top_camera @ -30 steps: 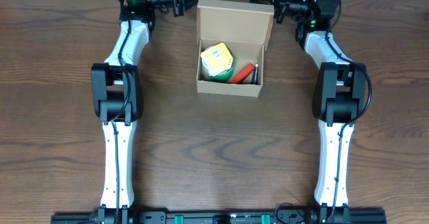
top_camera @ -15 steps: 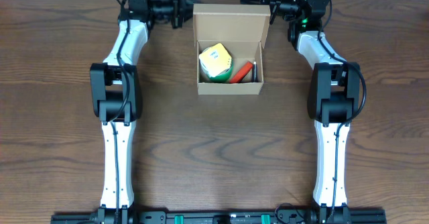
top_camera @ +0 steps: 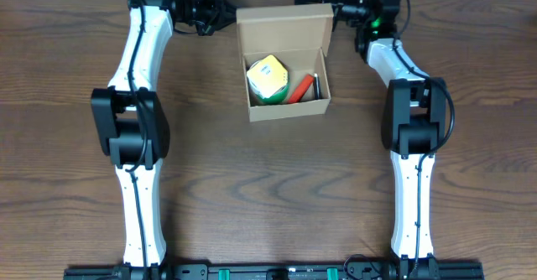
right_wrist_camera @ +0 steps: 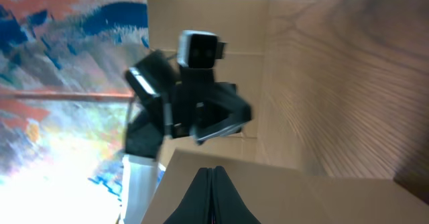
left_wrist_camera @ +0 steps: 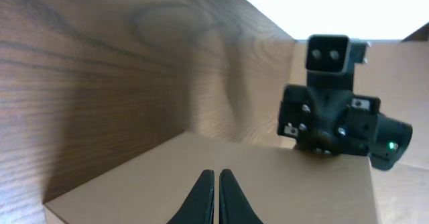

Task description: Pack container

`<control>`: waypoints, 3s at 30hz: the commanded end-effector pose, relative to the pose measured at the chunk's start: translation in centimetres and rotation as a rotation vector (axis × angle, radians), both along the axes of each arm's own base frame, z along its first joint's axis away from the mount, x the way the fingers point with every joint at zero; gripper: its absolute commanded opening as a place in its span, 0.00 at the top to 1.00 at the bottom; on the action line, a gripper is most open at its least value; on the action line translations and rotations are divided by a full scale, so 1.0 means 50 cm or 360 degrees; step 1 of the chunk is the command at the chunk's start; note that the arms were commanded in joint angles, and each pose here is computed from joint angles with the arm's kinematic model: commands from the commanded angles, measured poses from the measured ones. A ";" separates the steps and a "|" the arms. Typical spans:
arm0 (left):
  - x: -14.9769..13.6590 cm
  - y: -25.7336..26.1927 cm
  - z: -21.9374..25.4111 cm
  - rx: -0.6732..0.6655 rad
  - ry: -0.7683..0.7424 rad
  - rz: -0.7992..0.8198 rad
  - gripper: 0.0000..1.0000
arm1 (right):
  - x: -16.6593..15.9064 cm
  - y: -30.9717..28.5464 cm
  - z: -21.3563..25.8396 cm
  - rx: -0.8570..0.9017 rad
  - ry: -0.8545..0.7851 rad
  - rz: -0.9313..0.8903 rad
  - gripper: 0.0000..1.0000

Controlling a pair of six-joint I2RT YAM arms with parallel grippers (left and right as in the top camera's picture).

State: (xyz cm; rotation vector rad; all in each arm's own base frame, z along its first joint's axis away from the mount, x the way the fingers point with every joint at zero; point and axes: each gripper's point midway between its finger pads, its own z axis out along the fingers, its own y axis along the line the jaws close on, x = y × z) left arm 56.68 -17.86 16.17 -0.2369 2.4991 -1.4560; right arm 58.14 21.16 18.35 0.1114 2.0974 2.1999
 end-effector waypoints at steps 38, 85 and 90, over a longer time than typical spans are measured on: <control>-0.170 0.109 0.293 0.1092 -0.0595 0.0134 0.93 | -0.118 0.007 0.362 -0.0087 -0.1082 0.0271 0.98; -0.362 0.061 0.210 0.1507 -0.0388 -0.0232 0.94 | -0.225 -0.065 0.136 -0.2024 -0.0570 -0.0075 0.99; -0.366 0.058 0.111 0.1528 -0.0255 -0.0281 0.94 | -0.232 -0.093 0.088 -0.2165 -0.0453 -0.0022 0.99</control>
